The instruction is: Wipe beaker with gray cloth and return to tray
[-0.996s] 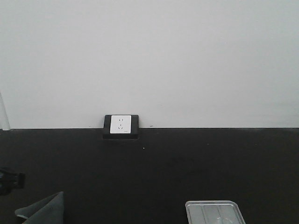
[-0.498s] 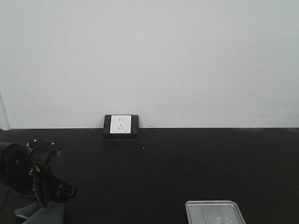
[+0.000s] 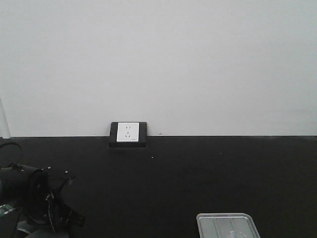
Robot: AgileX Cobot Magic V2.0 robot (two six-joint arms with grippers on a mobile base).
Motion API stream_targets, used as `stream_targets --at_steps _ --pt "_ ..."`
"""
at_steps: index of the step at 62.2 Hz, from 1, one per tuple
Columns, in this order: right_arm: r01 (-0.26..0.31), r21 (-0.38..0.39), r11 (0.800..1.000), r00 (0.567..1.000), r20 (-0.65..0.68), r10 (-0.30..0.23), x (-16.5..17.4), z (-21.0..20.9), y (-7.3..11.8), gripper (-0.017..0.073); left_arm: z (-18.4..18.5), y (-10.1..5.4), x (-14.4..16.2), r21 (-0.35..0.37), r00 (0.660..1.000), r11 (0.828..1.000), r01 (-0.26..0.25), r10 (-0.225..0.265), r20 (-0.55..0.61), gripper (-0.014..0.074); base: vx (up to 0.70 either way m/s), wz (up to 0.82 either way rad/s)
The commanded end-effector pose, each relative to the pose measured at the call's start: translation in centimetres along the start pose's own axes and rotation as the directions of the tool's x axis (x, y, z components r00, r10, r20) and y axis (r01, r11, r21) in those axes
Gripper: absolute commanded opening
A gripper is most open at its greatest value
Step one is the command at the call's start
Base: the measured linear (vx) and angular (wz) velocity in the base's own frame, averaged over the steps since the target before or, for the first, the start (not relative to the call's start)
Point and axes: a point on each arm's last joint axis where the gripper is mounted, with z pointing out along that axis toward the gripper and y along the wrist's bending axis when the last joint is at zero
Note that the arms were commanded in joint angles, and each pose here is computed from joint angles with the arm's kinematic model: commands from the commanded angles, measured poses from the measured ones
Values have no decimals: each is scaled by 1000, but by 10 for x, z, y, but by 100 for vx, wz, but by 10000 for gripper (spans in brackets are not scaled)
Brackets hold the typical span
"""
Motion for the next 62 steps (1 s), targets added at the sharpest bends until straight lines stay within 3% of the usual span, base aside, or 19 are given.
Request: stream_targets --at_steps 1,7,16,25,36,41,49,54,62 --pt "8 -4 1000 995 101 -7 -17 -3 0 491 -27 -1 -13 5 998 1000 16 -16 68 293 0 0" --pt "8 -5 1000 994 108 -7 -17 -3 0 491 -36 -1 -9 5 1000 1000 18 -18 25 180 0 0" --pt "8 -4 1000 995 102 -7 -17 -3 0 491 -69 2 -8 -7 998 1000 -29 30 58 -11 0 0" --pt "-5 -7 1000 999 50 5 -13 0 0 491 -121 3 -12 6 976 1000 -1 -1 218 -6 0 0" --pt "-68 -78 995 987 -151 56 -3 21 9 491 -199 3 -6 55 891 998 24 -46 451 -3 0 0" --pt "-48 -161 986 973 -231 9 -6 36 17 491 -228 3 7 72 857 997 26 -60 512 -1 0 0" --pt "20 -271 962 963 -254 -91 -18 59 27 491 -251 3 34 77 800 997 26 -67 596 -1 0 0" --pt "-20 -287 958 950 -303 -71 -25 78 30 491 -261 4 55 78 762 997 25 -69 644 0 0 0" --pt "-80 -299 951 894 -443 -64 -34 111 34 491 -267 4 85 80 745 996 25 -72 664 0 0 0"
